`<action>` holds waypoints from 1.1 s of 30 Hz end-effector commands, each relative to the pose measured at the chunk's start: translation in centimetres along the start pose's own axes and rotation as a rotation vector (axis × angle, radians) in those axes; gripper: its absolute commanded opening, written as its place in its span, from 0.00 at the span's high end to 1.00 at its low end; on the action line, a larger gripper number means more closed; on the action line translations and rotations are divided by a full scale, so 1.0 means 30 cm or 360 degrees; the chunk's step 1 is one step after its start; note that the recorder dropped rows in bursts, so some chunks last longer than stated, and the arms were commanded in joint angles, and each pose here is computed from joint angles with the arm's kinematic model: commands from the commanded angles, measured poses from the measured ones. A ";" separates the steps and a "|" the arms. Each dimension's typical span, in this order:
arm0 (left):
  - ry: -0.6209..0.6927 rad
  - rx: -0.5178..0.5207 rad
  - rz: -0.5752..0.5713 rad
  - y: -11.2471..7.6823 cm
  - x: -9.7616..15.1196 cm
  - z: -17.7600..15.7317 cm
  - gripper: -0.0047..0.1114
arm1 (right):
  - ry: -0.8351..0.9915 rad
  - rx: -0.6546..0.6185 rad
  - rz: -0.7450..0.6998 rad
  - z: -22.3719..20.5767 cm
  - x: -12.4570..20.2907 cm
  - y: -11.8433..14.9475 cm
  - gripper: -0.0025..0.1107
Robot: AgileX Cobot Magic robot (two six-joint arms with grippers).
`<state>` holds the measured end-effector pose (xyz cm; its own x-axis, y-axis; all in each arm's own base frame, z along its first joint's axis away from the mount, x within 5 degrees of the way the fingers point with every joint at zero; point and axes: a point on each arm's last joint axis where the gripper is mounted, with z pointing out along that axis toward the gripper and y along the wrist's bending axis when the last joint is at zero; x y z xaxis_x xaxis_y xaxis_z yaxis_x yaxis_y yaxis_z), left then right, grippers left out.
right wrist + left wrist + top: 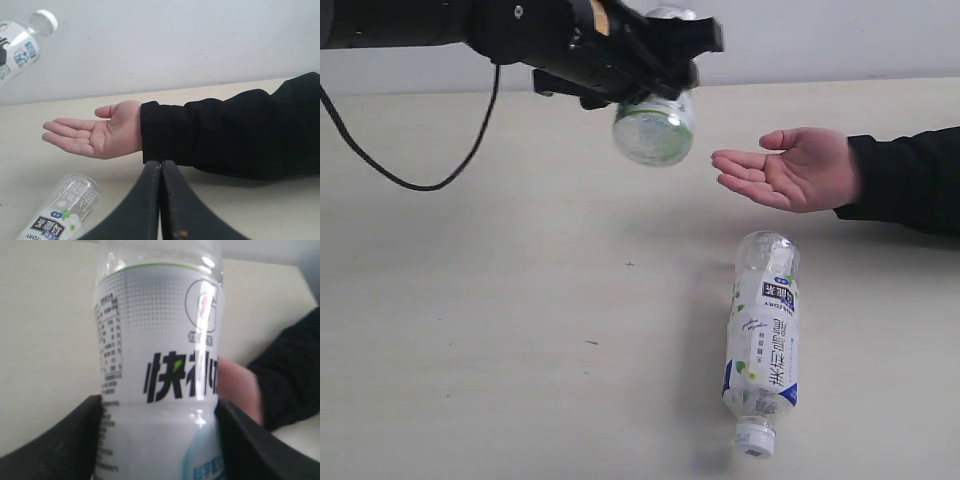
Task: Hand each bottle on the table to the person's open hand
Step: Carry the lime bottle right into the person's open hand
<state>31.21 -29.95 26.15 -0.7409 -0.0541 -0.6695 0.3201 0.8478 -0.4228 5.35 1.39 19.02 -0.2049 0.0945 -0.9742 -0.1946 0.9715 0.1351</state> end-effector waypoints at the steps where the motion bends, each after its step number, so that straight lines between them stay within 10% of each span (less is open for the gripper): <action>1: -0.0105 0.0319 -0.0217 -0.159 0.062 0.005 0.96 | -0.0011 0.0008 0.0005 0.000 0.002 -0.002 0.98; 16: 0.0009 0.0420 -0.0652 -0.143 0.273 0.282 0.95 | -0.0011 0.0008 0.0005 0.000 0.002 -0.002 0.98; 24: -0.0005 0.0462 -0.0668 -0.149 0.276 0.287 0.50 | -0.0011 0.0008 0.0005 0.000 0.002 -0.002 0.98; 33: 0.0002 0.0456 -0.0655 -0.150 0.280 0.287 0.49 | -0.0011 0.0008 0.0005 0.000 0.002 -0.002 0.98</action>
<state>28.84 -38.53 17.08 -0.8415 -0.3580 -0.4046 0.1346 0.5864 -0.7988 5.35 1.39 19.02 -0.2049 0.0945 -0.9742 -0.1946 0.9715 0.1351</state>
